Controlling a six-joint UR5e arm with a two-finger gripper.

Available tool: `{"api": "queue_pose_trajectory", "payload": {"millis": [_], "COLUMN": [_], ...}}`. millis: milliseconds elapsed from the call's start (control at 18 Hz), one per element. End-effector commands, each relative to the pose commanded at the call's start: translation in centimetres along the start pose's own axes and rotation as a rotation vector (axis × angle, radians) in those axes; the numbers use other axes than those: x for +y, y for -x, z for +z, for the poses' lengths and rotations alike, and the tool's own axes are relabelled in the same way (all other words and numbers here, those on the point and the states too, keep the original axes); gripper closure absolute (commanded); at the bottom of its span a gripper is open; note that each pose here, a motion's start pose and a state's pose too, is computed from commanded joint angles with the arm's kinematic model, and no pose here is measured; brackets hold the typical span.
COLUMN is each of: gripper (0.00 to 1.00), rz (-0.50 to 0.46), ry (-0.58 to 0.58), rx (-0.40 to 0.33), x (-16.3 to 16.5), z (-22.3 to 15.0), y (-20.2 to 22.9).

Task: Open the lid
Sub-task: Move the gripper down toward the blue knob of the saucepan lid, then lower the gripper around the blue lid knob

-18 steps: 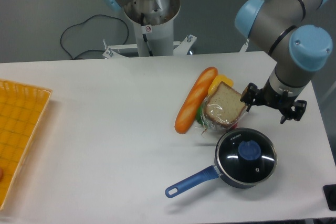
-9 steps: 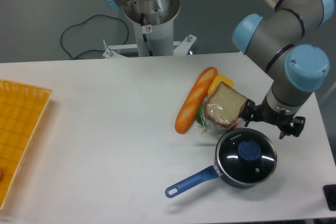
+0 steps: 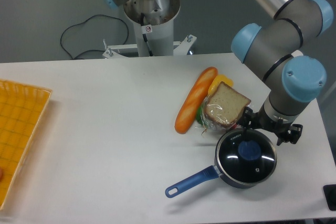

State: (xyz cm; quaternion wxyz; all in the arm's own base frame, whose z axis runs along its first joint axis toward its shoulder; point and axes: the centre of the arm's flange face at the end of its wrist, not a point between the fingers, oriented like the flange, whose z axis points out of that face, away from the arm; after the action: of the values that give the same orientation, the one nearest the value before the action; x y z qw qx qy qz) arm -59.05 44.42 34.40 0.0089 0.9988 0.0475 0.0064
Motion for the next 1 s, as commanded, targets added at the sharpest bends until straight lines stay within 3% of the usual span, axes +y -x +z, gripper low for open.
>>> {"api": "queue_pose_trajectory", "payload": {"millis": [1000], "gripper": [0.0], "rz": [-0.067], "ry": [-0.002], "rx": [0.018], "x": [-1.6], "z": [0.1], "y": [0.5]}}
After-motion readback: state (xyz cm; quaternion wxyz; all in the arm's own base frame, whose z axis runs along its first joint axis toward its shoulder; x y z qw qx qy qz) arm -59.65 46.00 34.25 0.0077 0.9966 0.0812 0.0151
